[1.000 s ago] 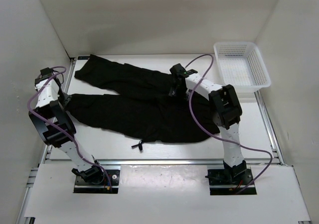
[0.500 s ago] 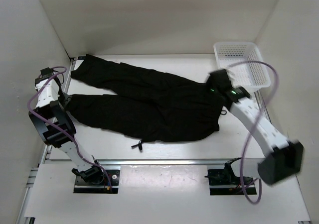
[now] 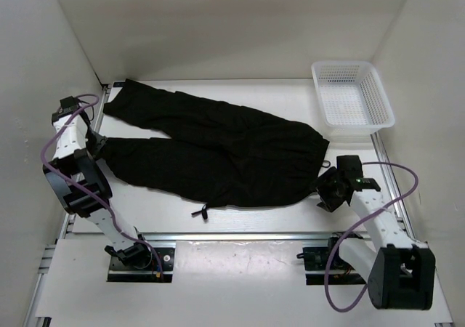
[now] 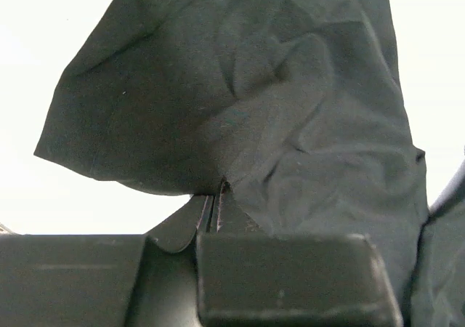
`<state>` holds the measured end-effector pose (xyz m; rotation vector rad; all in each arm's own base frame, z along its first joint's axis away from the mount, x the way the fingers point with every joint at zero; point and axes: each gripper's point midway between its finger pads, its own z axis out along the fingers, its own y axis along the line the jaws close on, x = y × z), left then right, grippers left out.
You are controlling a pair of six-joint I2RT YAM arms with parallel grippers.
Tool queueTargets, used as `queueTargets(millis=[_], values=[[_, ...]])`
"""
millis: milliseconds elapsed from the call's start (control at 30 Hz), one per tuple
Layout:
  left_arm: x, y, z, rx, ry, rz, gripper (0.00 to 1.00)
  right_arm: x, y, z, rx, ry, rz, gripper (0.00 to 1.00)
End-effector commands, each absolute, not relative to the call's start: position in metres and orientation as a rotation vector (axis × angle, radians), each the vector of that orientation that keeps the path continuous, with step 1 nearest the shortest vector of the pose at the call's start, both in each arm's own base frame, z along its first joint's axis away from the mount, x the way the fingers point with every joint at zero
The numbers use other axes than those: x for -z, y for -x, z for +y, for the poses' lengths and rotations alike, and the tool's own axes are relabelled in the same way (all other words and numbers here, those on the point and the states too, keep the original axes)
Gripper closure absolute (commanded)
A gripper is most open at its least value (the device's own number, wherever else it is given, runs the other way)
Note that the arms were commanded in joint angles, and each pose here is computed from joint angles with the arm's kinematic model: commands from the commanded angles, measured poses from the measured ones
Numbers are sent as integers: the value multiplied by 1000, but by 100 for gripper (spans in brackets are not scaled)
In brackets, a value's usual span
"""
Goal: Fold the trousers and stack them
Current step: Fold the trousers
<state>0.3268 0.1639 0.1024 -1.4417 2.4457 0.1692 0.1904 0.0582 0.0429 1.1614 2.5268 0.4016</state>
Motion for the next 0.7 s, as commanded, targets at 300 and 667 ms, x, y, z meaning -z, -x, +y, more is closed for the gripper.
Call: queueTargets(millis=[300,667], values=[[-146,-336,155,-113,1342,2347,90,-23,-260,60,-461,-1117,2508,52],[-175,-336,155,-110,1313,2314,90,-101,-231,25,-264,-1015,2352,100]])
